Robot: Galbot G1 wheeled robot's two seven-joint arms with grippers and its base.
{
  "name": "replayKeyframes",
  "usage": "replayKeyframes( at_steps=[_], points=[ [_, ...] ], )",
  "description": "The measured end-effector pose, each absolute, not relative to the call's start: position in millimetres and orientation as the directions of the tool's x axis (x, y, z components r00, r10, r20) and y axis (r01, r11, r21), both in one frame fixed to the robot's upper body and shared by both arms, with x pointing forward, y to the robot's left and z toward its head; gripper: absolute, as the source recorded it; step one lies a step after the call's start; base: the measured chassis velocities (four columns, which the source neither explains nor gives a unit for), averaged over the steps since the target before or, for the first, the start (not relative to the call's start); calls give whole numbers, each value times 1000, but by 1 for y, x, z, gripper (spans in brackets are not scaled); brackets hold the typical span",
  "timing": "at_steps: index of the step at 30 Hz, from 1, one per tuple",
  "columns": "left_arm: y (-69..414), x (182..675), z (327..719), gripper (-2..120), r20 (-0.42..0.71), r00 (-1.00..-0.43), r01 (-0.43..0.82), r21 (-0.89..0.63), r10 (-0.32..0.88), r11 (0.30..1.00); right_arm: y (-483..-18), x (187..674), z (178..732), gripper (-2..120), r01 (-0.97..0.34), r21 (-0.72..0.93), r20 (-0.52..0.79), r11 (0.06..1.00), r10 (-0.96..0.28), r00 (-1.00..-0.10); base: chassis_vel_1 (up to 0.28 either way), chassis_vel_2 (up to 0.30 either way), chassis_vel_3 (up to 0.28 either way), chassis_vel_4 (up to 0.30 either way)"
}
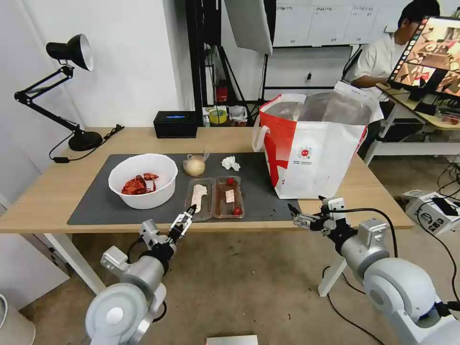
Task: Pick up the trash from the table and place it into the takeout bag.
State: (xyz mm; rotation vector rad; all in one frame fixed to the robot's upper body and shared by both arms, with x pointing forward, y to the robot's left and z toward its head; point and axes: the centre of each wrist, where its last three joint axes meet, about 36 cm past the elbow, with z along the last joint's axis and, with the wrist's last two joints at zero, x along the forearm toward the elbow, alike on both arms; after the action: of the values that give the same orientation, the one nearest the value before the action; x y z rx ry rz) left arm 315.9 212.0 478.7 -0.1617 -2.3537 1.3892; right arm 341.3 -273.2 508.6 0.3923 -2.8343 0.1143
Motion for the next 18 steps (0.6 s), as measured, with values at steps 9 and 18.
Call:
replayKeyframes(
  at_steps=[9,18],
  points=[
    [199,326,473,100,294,-897,-99,-862,330,497,-276,341,509,100,-273,-50,285,961,-248,-926,0,0,0,0],
    [191,335,467,100,310,-883,-104,-860,351,499,-278,343,508,100,-267,-53,290,962,-241,-926,0,0,0,0]
  ],
)
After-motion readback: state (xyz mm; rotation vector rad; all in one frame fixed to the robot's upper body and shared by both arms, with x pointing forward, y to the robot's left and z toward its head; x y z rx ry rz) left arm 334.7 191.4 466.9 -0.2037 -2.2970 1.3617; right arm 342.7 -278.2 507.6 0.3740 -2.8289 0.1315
